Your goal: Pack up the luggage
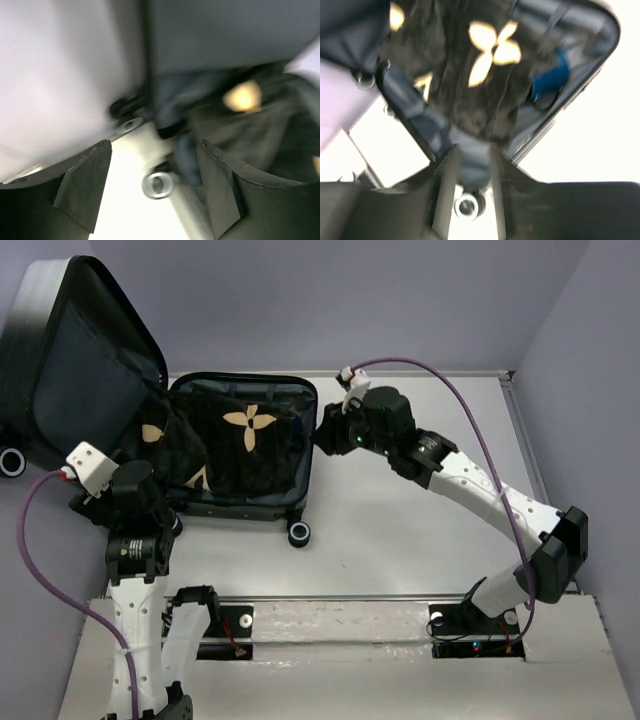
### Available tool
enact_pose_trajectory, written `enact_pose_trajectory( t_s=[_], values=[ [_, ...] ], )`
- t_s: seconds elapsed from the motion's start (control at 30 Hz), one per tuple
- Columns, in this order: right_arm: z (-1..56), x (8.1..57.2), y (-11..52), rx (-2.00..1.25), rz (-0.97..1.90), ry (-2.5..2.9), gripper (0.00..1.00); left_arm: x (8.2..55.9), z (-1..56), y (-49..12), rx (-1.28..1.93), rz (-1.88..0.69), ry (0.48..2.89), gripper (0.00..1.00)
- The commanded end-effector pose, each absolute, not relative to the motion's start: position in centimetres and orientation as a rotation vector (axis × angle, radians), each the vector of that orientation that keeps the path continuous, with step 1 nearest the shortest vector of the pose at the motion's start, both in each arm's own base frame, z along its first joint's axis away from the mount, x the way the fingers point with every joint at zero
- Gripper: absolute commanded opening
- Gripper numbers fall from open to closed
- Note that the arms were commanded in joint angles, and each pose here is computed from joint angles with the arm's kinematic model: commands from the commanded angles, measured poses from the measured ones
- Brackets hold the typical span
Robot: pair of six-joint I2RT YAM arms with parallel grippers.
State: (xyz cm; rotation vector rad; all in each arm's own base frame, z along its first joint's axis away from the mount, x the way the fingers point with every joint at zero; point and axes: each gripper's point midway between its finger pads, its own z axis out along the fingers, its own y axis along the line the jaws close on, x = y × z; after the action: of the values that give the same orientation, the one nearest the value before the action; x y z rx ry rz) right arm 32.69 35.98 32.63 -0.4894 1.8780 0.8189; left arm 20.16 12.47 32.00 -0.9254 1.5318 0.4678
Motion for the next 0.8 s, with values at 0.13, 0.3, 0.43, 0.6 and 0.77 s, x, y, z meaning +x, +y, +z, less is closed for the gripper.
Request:
enact_pose_trajectory(
  t_s=[0.13,0.3,0.43,0.6,0.77],
  values=[
    [26.1,28.5,36.3,-0.635,0.963,1.883,0.68,18.9,28.0,19.3,-1.207,0.831,1.401,0.82],
    [22.4,27.5,36.4,-0.671,0.99,1.949,0.73,21.4,30.4,20.8,-1.209,0.859,1.387,0.82],
    [21.2,28.2,37.1,-0.66,0.99,1.967,0.75,22.5,30.3,21.6,-1.203,0.919,1.405,0.79],
    [19.1,31.4,36.7,-0.493,0.838,2.079,0.77,23.8,30.2,22.1,-1.187,0.945,1.422,0.47],
    [15.3,34.9,37.5,-0.398,0.723,2.203,0.78,24.7,29.5,21.8,-1.181,0.918,1.44,0.11]
  ],
)
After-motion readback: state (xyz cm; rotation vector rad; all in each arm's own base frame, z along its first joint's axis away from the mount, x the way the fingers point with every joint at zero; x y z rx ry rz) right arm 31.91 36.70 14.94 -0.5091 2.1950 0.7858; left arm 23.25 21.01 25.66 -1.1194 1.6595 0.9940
